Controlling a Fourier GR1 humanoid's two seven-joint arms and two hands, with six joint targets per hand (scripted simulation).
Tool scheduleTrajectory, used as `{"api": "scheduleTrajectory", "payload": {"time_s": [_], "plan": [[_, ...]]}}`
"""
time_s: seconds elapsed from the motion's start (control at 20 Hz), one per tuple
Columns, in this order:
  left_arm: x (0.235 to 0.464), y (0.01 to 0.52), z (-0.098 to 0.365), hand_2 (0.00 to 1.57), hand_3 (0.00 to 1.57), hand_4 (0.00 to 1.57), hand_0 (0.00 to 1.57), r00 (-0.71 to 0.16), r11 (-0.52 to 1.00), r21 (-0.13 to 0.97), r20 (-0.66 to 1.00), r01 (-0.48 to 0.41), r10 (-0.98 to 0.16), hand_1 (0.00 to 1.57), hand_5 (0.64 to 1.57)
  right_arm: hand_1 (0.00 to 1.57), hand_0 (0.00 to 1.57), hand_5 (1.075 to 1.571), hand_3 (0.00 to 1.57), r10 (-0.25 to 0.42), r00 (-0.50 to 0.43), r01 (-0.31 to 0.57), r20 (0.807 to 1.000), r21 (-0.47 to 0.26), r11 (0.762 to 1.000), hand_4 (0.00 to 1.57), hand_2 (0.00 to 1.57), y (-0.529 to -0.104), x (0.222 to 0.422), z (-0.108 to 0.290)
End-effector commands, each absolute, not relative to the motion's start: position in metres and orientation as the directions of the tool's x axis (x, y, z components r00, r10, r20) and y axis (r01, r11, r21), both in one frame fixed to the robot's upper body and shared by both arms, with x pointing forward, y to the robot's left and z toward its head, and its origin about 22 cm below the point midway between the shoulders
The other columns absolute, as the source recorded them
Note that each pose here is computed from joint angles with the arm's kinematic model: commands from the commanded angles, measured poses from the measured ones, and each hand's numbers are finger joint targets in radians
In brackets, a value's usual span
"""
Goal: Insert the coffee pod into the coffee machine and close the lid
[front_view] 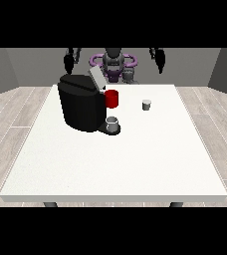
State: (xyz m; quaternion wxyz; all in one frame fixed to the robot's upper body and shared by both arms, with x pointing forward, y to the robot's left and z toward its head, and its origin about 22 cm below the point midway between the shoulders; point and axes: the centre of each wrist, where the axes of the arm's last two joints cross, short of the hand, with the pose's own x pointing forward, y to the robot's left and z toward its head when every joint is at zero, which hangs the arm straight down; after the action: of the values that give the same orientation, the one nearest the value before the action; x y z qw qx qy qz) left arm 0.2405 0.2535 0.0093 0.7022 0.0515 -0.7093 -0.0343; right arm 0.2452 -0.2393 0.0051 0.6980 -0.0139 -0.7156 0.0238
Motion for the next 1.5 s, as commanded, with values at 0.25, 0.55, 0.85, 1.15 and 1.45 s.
{"api": "scheduleTrajectory", "payload": {"time_s": [0.25, 0.55, 0.85, 1.15, 1.45], "plan": [[0.209, 0.231, -0.019, 0.00, 0.00, 0.27, 0.00, -0.097, 0.997, 0.007, 0.995, 0.076, 0.000, 0.00, 1.571, 0.00, 0.00, 1.571, 0.00, 0.083, 0.119, -0.010, 0.989, -0.082, 0.997, 0.13, 0.00, -0.255, 0.219, -0.027], [0.204, 0.259, -0.015, 0.00, 0.00, 0.31, 0.00, -0.094, 0.977, 0.177, 0.981, 0.116, -0.167, 0.00, 1.571, 0.00, 0.00, 1.571, 0.00, 0.034, -0.019, 0.195, 0.999, -0.030, 0.980, 0.14, 0.00, -0.264, 0.237, -0.001], [0.253, 0.296, 0.006, 0.00, 0.00, 0.00, 0.00, -0.107, 0.953, 0.298, 0.951, 0.050, -0.291, 0.00, 1.571, 0.00, 0.00, 1.571, 0.00, 0.036, -0.116, 0.150, 0.993, -0.018, 0.989, 0.18, 0.00, -0.247, 0.247, 0.011], [0.286, 0.297, 0.020, 0.00, 0.00, 0.00, 0.00, 0.010, 0.952, 0.294, 0.955, 0.083, -0.295, 0.00, 1.571, 0.00, 0.00, 1.571, 0.00, 0.002, -0.092, 0.120, 0.996, 0.009, 0.993, 0.19, 0.00, -0.240, 0.245, 0.002], [0.317, 0.320, 0.030, 0.00, 0.00, 0.00, 0.00, 0.044, 0.926, 0.372, 0.926, 0.061, -0.374, 0.00, 1.571, 0.00, 0.00, 1.571, 0.00, -0.003, -0.147, 0.097, 0.989, 0.018, 0.995, 0.26, 0.00, -0.220, 0.271, 0.022]]}}
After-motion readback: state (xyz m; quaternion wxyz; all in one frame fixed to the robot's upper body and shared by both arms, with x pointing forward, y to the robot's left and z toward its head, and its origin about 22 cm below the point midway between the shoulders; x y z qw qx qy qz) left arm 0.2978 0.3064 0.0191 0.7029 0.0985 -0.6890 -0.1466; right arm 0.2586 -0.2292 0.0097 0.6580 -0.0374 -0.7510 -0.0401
